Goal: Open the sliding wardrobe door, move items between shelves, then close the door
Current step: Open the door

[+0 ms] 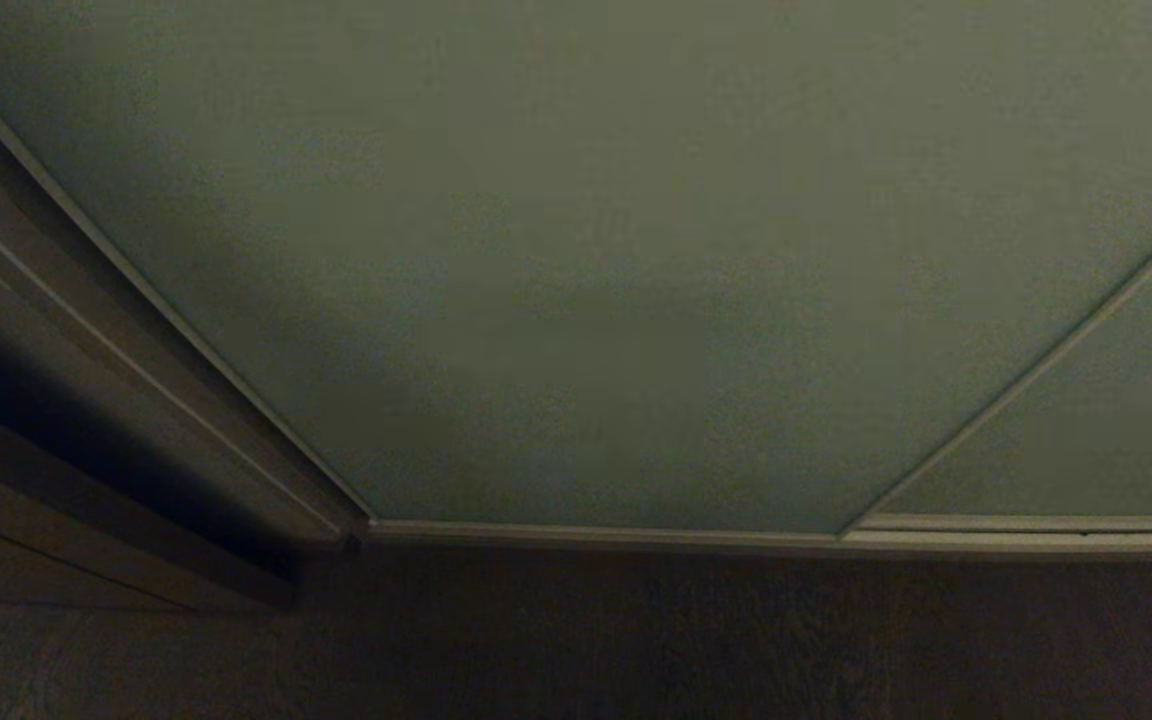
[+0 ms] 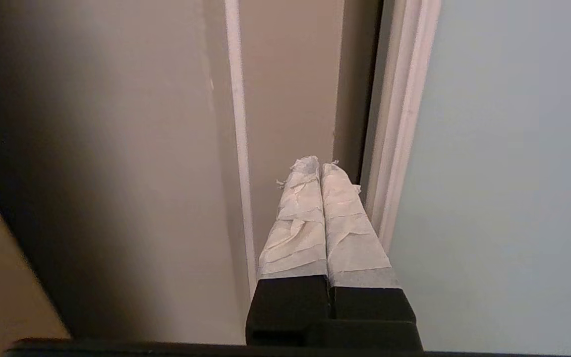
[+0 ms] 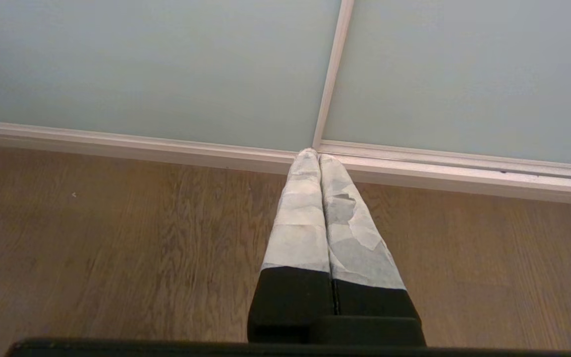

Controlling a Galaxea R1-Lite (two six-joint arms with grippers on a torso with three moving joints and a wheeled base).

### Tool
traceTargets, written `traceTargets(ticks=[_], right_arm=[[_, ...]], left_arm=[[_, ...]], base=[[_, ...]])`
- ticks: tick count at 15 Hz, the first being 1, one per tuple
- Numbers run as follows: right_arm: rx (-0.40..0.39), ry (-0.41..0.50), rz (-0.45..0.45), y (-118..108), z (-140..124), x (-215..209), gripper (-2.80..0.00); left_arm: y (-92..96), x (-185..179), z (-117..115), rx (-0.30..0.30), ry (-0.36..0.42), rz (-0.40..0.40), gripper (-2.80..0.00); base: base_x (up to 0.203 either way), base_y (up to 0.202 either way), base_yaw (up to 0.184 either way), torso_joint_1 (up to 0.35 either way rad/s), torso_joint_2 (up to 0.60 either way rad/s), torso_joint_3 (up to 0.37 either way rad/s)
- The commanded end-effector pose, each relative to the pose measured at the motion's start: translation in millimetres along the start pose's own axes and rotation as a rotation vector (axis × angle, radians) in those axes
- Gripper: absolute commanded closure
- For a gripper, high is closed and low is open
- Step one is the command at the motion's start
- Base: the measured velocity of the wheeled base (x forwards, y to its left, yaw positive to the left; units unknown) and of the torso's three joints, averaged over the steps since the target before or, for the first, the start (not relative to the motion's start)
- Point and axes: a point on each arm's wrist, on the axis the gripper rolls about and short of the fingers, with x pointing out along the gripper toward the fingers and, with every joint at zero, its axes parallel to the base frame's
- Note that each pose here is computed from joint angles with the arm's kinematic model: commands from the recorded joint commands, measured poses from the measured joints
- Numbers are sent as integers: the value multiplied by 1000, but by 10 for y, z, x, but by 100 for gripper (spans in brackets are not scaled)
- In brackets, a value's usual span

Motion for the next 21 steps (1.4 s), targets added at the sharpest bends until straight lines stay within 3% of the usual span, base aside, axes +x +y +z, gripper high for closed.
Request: traceTargets(ticks=[1,5,18,21], right_arm=[[0,0,1,0,0,0,0],[0,0,1,0,0,0,0],[0,0,1,0,0,0,0],[0,0,1,0,0,0,0]], left_arm=[[3,88,-23,0,-2,1,0],[-14,168,-34,-4,15,-59,0],[-16,318,-112,-14,43,-95,0],[-38,290,-87,-18,44,-141,0]], base=[[0,0,0,0,0,0],[0,0,0,0,0,0],[0,0,0,0,0,0],[0,0,0,0,0,0]])
